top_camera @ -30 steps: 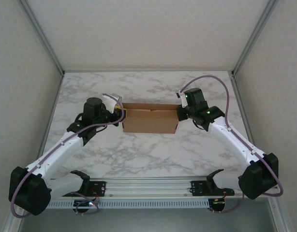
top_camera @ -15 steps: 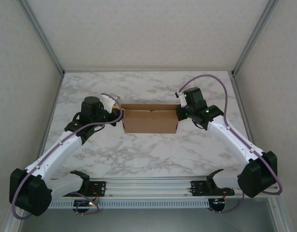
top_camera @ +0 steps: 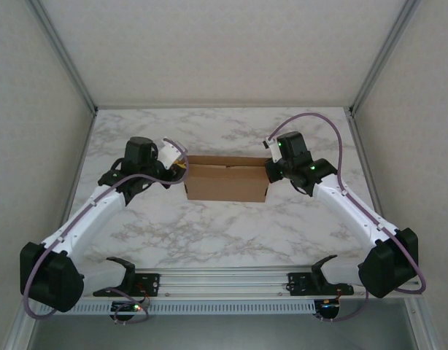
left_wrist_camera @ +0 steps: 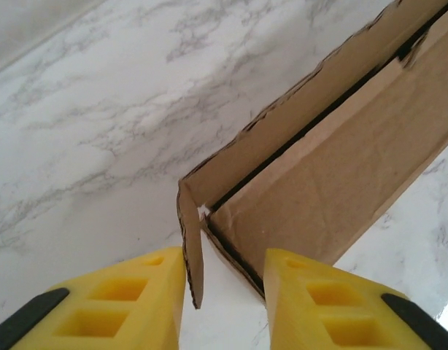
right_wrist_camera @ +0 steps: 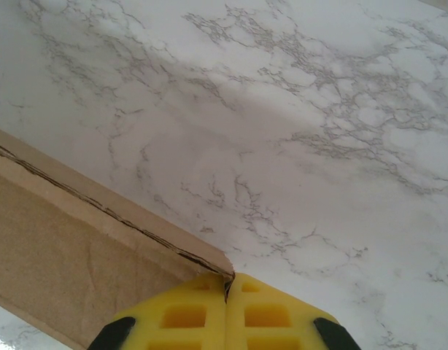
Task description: Fold the paper box
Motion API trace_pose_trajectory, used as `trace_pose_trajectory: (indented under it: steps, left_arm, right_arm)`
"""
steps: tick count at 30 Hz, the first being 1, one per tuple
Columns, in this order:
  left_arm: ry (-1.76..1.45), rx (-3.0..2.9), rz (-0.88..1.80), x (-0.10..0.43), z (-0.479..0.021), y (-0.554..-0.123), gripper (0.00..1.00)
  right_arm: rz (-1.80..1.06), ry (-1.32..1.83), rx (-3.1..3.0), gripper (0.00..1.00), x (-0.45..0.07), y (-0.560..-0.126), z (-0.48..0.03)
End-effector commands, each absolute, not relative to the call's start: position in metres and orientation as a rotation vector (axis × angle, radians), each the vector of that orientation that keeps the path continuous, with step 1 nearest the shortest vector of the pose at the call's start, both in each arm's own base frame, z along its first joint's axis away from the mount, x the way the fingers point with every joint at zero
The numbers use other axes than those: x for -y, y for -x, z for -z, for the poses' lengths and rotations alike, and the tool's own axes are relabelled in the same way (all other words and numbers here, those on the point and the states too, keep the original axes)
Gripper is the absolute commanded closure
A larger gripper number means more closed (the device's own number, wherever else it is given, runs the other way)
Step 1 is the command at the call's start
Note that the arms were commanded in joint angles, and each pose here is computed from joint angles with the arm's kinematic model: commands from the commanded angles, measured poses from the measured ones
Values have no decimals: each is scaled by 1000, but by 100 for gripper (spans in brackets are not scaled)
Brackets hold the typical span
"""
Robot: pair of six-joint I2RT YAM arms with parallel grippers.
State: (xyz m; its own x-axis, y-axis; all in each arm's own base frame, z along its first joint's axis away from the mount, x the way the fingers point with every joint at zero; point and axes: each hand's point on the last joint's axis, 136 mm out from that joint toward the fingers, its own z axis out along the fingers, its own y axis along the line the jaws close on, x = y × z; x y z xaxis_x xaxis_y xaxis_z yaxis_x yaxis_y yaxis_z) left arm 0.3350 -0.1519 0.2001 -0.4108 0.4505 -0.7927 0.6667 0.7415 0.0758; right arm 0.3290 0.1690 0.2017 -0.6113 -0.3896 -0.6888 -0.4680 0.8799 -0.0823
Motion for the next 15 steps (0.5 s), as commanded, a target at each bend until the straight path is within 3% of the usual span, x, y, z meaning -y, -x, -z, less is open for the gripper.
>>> trace_pose_trajectory:
  steps: [1,8,15]
  left_arm:
    - [-871,-2059,360,155,-210,-340,71]
    - [-821,-2015,512,172,-217,-341,84]
    - [-722,-2037,481,163,-212,-347,95]
  right_arm:
    - [-151,649,-2282,100,-173,-325,-205]
    - [-176,647,-2287,100,-175,-323,-204]
    - [-200,631,-2295,100,-177,-321,-206]
